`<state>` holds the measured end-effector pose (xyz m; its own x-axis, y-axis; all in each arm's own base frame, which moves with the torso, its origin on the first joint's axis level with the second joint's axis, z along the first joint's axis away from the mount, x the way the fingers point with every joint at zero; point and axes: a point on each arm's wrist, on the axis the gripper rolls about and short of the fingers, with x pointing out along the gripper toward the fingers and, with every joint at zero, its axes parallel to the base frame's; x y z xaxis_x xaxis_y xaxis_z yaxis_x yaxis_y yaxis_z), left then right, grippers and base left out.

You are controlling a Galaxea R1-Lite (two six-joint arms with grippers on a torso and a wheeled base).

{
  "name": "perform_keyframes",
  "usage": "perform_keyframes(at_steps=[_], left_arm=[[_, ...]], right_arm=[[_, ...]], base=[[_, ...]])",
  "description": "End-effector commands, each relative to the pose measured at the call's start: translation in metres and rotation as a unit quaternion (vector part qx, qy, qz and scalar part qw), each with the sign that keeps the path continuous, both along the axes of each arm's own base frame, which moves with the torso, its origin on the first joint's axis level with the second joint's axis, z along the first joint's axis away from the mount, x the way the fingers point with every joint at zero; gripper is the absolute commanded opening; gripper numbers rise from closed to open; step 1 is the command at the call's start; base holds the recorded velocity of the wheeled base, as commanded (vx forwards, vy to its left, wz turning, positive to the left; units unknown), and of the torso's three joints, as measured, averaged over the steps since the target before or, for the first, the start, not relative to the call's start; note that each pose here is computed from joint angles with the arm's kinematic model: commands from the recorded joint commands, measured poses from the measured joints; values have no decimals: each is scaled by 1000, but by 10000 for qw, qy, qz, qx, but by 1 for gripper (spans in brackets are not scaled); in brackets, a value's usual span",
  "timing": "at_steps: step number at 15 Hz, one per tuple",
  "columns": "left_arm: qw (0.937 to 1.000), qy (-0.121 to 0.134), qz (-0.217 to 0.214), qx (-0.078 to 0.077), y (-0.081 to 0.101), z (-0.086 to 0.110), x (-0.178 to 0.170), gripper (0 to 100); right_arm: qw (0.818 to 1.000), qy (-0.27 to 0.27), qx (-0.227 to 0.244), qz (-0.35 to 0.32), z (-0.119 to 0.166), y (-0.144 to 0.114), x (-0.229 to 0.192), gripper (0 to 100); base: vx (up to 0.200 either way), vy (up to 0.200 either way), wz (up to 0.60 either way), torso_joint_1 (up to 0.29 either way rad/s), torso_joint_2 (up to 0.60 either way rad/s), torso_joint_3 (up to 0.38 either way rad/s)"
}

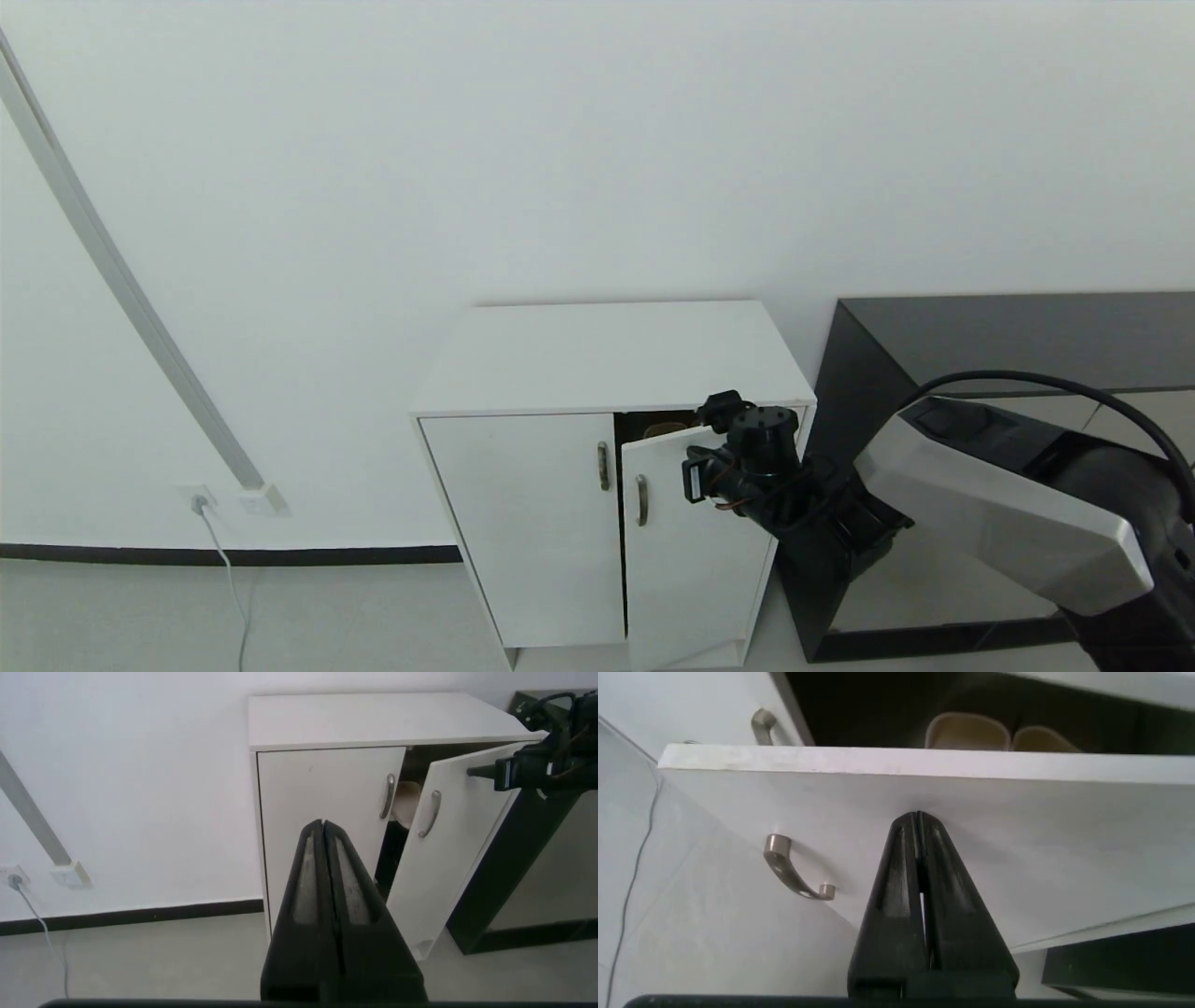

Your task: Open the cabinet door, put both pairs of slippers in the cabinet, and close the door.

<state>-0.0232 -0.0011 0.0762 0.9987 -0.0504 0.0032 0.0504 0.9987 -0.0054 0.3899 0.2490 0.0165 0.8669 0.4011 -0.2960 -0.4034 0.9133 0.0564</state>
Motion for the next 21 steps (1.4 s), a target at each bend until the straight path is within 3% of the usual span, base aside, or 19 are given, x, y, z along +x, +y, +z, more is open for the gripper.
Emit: perform_keyframes(at_steps=[1, 21], left_arm=[[10000, 8, -1, -3, 0, 0, 0, 0], [10000, 8, 7, -3, 0, 0, 0, 0]], right_arm=[[10000, -31, 20, -28, 0, 1, 7, 0], [9996, -106, 57, -249, 3, -2, 42, 0]], base=[[0, 0, 0, 0, 0, 0], [0, 0, 0, 0, 0, 0]])
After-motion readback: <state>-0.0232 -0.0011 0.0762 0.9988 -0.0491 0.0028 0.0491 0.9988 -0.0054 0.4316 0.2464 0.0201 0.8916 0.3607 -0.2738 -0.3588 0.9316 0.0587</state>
